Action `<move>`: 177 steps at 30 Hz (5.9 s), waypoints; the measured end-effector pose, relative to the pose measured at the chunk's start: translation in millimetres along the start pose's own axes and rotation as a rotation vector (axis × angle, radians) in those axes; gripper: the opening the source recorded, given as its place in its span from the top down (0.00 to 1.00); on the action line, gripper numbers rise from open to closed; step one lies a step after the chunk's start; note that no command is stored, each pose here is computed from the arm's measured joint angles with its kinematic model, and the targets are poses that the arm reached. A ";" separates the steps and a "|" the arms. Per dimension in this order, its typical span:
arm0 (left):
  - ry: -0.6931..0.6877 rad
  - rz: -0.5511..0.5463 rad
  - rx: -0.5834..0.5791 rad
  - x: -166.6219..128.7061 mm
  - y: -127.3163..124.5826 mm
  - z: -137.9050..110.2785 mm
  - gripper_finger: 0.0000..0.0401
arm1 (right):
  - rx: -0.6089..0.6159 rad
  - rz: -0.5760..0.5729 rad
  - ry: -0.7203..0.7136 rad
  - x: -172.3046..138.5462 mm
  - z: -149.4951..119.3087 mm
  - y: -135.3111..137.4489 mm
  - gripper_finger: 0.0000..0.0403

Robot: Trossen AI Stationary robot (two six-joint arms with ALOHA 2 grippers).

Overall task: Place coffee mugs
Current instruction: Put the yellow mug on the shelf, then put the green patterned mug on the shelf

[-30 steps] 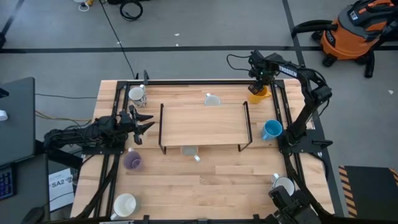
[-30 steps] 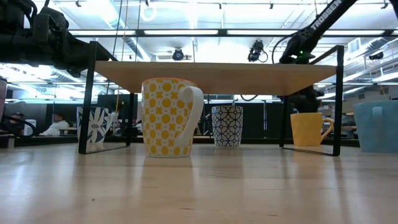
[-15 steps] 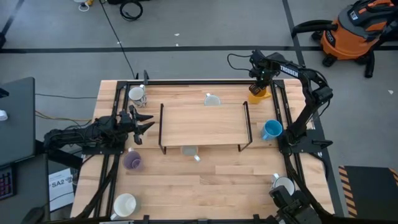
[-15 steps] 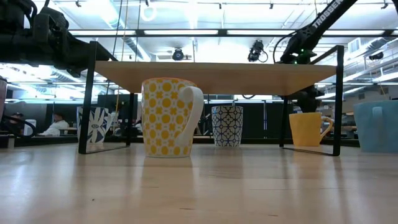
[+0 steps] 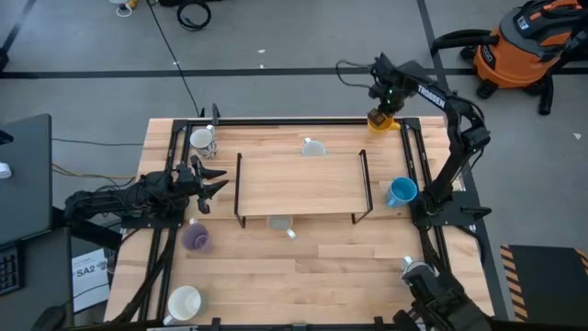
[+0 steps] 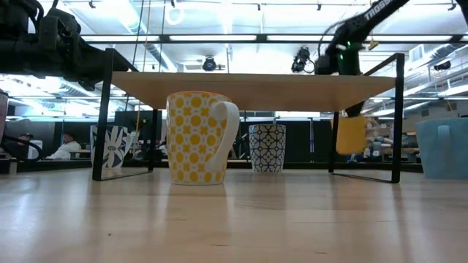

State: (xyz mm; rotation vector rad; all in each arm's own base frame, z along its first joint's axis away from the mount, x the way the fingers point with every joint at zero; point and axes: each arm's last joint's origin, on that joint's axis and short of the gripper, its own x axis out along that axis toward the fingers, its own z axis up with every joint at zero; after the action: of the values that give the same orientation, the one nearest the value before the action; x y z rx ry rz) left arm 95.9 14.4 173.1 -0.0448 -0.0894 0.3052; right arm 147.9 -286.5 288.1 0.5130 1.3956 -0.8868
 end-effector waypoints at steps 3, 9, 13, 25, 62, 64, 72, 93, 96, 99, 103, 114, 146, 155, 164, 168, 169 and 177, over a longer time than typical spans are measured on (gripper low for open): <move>0.000 0.000 0.000 0.0 0.0 0.0 0.63 | -0.019 -0.006 -0.054 -29.9 6.1 -1.9 0.93; 0.000 0.000 0.000 0.0 0.0 0.0 0.63 | -0.104 0.004 -0.142 -86.0 8.2 7.1 0.93; 0.000 0.000 0.000 0.0 0.0 0.0 0.63 | -0.167 0.061 -0.186 -113.1 4.8 21.1 0.93; 0.000 0.000 0.000 0.0 0.0 0.0 0.63 | -0.474 0.200 -0.265 -150.9 -6.8 90.0 0.93; 0.000 0.000 -0.001 0.0 0.0 0.0 0.63 | -0.978 0.302 -0.183 -138.3 -40.2 190.4 0.93; 0.000 0.000 -0.001 0.0 0.0 0.1 0.63 | -0.979 0.288 -0.168 -135.1 -40.4 190.7 0.93; 0.000 0.000 -0.001 0.0 0.0 0.0 0.63 | -0.976 0.238 -0.128 -124.4 -39.9 189.7 0.93; 0.000 0.000 -0.001 0.0 0.0 0.1 0.63 | -0.950 0.241 -0.154 -123.0 -35.6 188.6 0.84; 0.000 0.000 -0.001 0.0 0.0 0.0 0.63 | -0.949 0.241 -0.160 -123.2 -35.2 188.7 0.82; 0.000 0.000 -0.001 0.0 0.0 0.1 0.63 | -0.948 0.241 -0.162 -123.1 -34.9 188.8 0.80; 0.000 0.000 -0.001 0.0 0.0 0.1 0.63 | -0.947 0.240 -0.162 -123.1 -34.8 188.8 0.76; 0.000 0.000 -0.001 0.0 0.0 0.0 0.63 | -0.946 0.240 -0.171 -123.1 -34.0 189.2 0.66; 0.000 0.000 -0.001 0.0 0.0 0.0 0.63 | -0.944 0.185 -0.197 -134.3 -33.8 184.9 0.66; 0.000 0.000 -0.001 0.0 0.0 0.0 0.63 | -0.922 0.186 -0.314 -166.4 -34.3 175.8 0.66; 0.000 0.000 -0.001 0.0 0.0 0.0 0.63 | -0.831 0.172 -0.556 -184.7 -14.4 166.8 0.66; 0.000 0.000 -0.001 0.0 0.0 0.0 0.63 | -0.775 0.176 -0.675 -184.6 1.5 163.7 0.66; 0.000 0.000 -0.001 0.0 0.0 0.0 0.63 | -0.759 0.187 -0.696 -183.8 5.0 162.5 0.66; 0.001 0.000 -0.002 0.0 0.0 -0.1 0.63 | -0.601 0.255 -0.764 -168.6 23.9 159.7 0.66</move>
State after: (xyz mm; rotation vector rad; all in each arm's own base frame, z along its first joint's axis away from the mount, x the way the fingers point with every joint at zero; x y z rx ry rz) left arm 95.9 14.3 173.0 -0.0465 -0.0883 0.3049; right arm 297.5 -171.6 425.6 -0.1169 0.7964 -0.3481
